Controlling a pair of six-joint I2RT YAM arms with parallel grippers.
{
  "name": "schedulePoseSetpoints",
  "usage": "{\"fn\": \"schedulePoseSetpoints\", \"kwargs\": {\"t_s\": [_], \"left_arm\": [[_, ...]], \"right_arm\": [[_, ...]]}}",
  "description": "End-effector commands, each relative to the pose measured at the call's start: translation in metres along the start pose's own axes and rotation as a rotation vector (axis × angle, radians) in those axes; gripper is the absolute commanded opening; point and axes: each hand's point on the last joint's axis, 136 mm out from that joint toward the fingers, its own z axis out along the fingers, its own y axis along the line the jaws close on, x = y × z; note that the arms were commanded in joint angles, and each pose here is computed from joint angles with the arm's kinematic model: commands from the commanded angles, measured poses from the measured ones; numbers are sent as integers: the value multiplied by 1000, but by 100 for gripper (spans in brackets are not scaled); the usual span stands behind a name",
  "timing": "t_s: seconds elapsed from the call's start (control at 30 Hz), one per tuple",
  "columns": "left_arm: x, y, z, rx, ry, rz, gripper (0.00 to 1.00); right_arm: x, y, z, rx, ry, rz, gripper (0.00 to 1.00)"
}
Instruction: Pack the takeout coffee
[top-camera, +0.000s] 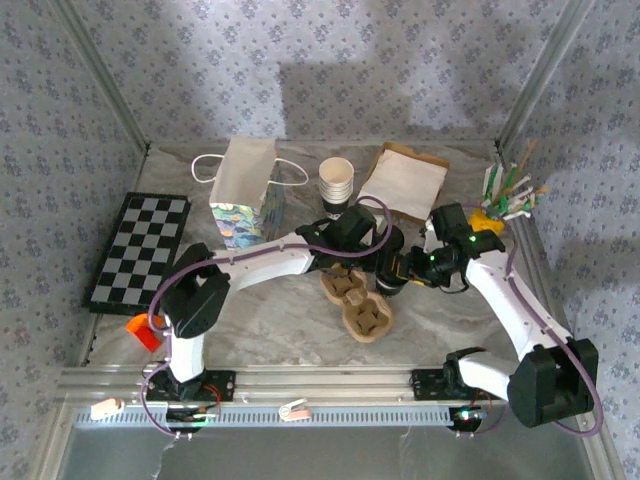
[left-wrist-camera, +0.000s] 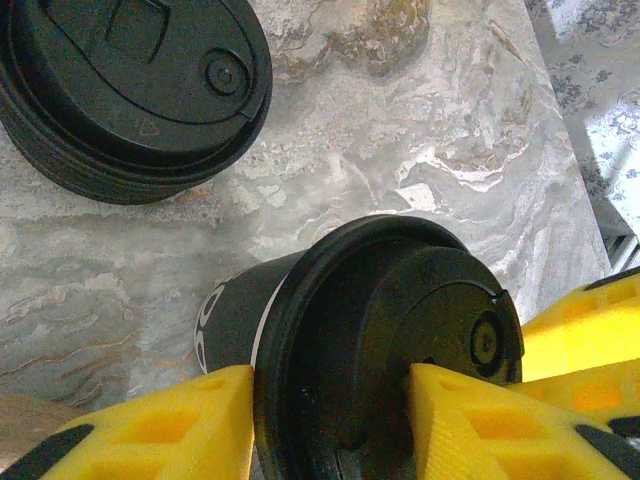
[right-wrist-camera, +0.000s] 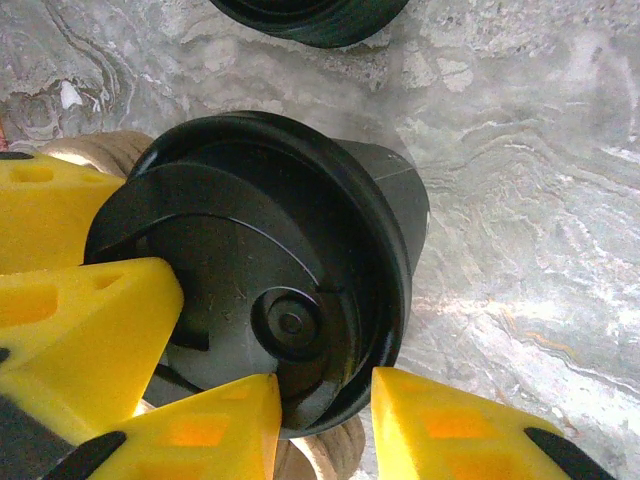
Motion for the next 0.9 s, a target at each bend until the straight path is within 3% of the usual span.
{"fn": "schedulePoseSetpoints", "kwargs": {"t_s": [0.0, 0.23, 0.4, 0.57, 0.7, 0.87], "left_arm": [[29, 9, 7, -53, 91, 39, 42], [37, 34, 19, -127, 100, 17, 39], [39, 36, 14, -103, 69, -4, 37], [45, 42, 15, -77, 45, 0, 39], [38, 42, 16, -80, 33, -3, 38], [18, 25, 16, -34, -12, 37, 38]], "right_arm": [[32, -33, 20, 121, 113, 57, 31], [34, -38, 26, 153, 82, 77, 31], [27, -33, 9, 196, 18, 23, 35], [29, -24, 13, 158, 52, 4, 38], [26, -23, 12, 175, 52, -14, 39], [24, -2, 1, 75, 26, -12, 43]]}}
